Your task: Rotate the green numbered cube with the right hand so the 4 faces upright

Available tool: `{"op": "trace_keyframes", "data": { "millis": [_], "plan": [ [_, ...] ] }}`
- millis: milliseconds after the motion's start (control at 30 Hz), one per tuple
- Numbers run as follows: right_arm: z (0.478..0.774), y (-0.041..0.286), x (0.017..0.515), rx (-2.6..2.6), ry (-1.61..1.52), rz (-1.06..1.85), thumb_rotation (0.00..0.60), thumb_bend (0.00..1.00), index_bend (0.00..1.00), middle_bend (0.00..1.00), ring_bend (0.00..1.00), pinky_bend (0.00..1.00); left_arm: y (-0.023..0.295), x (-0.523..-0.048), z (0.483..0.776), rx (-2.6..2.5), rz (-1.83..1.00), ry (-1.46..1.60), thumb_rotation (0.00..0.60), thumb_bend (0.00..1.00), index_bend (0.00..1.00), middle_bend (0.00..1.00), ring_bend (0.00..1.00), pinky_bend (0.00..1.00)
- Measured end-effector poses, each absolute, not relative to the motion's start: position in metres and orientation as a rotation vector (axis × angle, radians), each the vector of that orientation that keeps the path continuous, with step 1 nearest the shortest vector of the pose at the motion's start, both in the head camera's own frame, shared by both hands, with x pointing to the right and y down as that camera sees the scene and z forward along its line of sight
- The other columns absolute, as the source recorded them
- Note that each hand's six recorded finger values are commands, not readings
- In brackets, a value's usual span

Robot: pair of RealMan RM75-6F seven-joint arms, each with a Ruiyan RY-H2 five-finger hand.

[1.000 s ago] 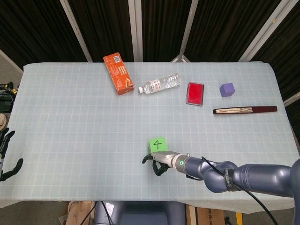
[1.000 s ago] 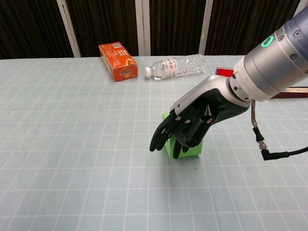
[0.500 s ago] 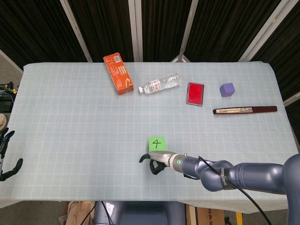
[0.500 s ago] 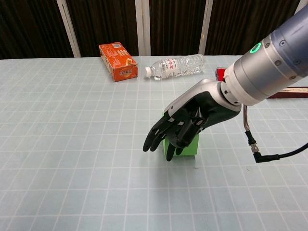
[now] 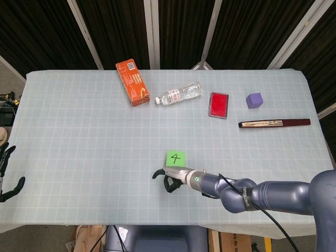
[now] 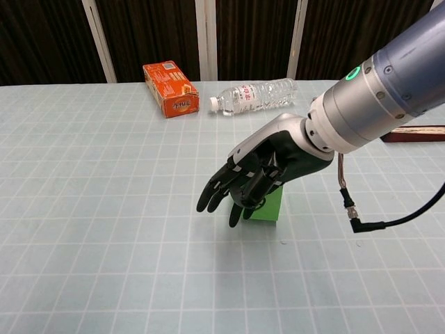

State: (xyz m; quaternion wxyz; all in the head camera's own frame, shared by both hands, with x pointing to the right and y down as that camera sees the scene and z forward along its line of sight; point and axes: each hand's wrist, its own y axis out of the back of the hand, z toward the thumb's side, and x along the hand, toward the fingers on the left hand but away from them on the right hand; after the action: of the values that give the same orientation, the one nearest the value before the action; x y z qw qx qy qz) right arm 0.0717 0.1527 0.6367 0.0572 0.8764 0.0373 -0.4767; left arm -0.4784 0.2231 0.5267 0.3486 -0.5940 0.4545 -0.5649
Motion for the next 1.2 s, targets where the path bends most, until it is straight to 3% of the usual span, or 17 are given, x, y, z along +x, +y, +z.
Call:
{"op": "trace_keyframes", "data": {
  "millis": [567,1067,1200],
  "plan": [
    [0.644,0.143,0.090,2.631,0.168,-1.514,0.600,0.89,0.18,0.11,0.22,0.13,0.224,-0.475,0.527,-1.545,-1.456,1.173,0.600,0.44,0.09,0.00,0.00,0.04],
    [0.603,0.145,0.121,2.616,0.118,-1.516,0.600,0.89,0.18,0.11,0.25,0.21,0.225,-0.473,0.527,-1.552,-1.453,1.171,0.600,0.44,0.09,0.00,0.00,0.04],
    [0.591,0.125,0.155,2.642,0.224,-1.596,0.600,0.89,0.18,0.11,0.25,0.21,0.226,-0.473,0.526,-1.553,-1.449,1.172,0.600,0.44,0.09,0.00,0.00,0.04]
  ]
}}
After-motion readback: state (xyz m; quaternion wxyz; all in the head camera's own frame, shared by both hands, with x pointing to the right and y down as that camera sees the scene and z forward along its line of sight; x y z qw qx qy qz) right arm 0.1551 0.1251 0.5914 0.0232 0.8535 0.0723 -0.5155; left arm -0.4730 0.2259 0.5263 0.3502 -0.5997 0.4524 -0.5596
